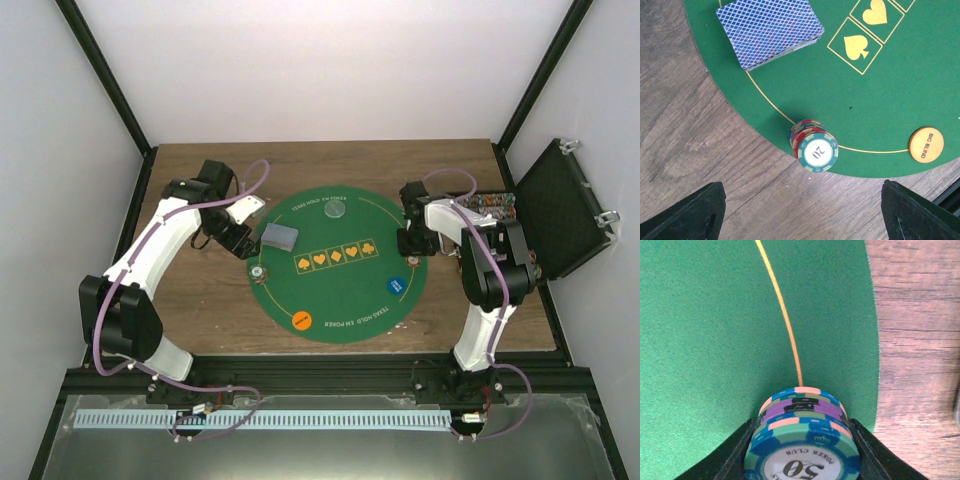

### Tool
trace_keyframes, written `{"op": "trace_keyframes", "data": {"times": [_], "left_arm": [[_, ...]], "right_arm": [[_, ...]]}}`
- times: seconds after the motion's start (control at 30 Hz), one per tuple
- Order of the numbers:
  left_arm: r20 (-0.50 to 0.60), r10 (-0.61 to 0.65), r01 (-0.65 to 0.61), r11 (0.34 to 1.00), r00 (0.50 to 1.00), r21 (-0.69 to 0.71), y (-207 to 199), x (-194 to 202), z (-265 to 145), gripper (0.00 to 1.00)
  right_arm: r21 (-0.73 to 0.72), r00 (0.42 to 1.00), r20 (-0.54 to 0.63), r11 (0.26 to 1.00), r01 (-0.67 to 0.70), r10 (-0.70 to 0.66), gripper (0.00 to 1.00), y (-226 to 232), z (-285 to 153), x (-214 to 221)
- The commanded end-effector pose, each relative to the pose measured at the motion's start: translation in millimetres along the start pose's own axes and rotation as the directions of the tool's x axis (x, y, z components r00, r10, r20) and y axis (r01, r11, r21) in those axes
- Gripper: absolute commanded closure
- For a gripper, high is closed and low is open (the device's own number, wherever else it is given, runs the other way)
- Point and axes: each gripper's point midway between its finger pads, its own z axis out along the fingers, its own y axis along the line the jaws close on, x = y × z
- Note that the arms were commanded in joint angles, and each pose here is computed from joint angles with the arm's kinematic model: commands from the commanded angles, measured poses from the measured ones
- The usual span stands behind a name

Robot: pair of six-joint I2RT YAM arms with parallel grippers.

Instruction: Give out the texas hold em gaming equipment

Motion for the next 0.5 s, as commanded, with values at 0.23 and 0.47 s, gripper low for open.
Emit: {"op": "trace_keyframes", "data": {"times": [0.23,0.47], "left_arm": [[0.010,0.010,-0.010,1.000,1.000,0.013,-2.0,-5.6,-2.9,0.14],[0.009,0.012,-0.013,1.000,1.000,0.013,-2.2,-5.1,-3.5,0.14]], "right_arm": [[0.009,1.000,-0.003,1.000,-0.016,0.016,0.75,-8.4,-20.7,9.8],[-0.005,1.000,0.009,1.000,-0.022,0.022,0.74,-8.2,-35.0,10.6]]}}
